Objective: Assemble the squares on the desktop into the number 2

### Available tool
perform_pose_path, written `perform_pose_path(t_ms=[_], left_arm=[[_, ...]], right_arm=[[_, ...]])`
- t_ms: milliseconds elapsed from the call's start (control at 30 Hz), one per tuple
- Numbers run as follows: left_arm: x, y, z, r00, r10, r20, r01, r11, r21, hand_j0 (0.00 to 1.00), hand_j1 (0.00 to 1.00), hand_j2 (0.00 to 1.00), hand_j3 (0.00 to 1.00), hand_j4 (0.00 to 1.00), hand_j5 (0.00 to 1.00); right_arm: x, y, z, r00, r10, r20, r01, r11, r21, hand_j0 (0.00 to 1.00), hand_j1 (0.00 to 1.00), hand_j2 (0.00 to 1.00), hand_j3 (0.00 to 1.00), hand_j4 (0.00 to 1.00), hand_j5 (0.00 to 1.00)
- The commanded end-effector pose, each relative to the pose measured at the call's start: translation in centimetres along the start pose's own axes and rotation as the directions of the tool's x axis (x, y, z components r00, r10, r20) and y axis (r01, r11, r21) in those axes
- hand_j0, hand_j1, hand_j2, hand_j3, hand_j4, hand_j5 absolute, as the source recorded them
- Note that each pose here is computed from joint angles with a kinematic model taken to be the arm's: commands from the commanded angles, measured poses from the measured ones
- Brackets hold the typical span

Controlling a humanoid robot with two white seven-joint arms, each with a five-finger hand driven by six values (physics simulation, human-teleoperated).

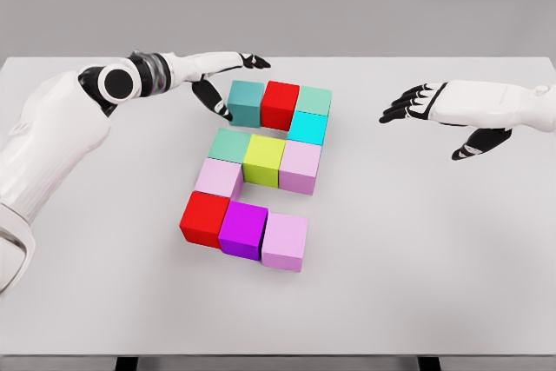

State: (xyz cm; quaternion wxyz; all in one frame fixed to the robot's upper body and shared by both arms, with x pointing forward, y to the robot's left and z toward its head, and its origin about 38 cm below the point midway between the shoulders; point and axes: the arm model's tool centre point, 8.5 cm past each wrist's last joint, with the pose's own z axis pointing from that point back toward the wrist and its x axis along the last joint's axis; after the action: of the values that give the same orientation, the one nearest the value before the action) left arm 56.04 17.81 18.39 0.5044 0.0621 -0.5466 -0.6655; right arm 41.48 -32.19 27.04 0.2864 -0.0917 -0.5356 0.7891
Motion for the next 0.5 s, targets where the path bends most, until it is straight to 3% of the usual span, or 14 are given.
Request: perform_pose_path(t_ms=[0,167,467], left_arm=[[0.0,0.0,-0.1,1.000,0.012,-0.004,-0.012,1.000,0.004,1.00,1.00,1.00,1.00,1.00,1.00],[-1.0,-0.3,-0.2,0.996,0.052,-0.078,-0.052,0.999,0.002,1.00,1.00,1.00,1.00,1.00,1.00],[-0.3,-0.6,-1.2,0.996,0.059,-0.069,-0.059,0.998,-0.004,1.00,1.00,1.00,1.00,1.00,1.00]], right_arm=[[0.0,-0.1,0.1,1.000,-0.005,-0.001,0.005,1.000,-0.004,1.00,1.00,1.00,1.00,1.00,1.00],[0.0,-0.1,0.0,1.000,-0.005,0.001,0.005,1.000,-0.005,1.00,1.00,1.00,1.00,1.00,1.00],[0.0,-0.1,0.1,1.000,-0.005,-0.001,0.005,1.000,-0.004,1.00,1.00,1.00,1.00,1.00,1.00]])
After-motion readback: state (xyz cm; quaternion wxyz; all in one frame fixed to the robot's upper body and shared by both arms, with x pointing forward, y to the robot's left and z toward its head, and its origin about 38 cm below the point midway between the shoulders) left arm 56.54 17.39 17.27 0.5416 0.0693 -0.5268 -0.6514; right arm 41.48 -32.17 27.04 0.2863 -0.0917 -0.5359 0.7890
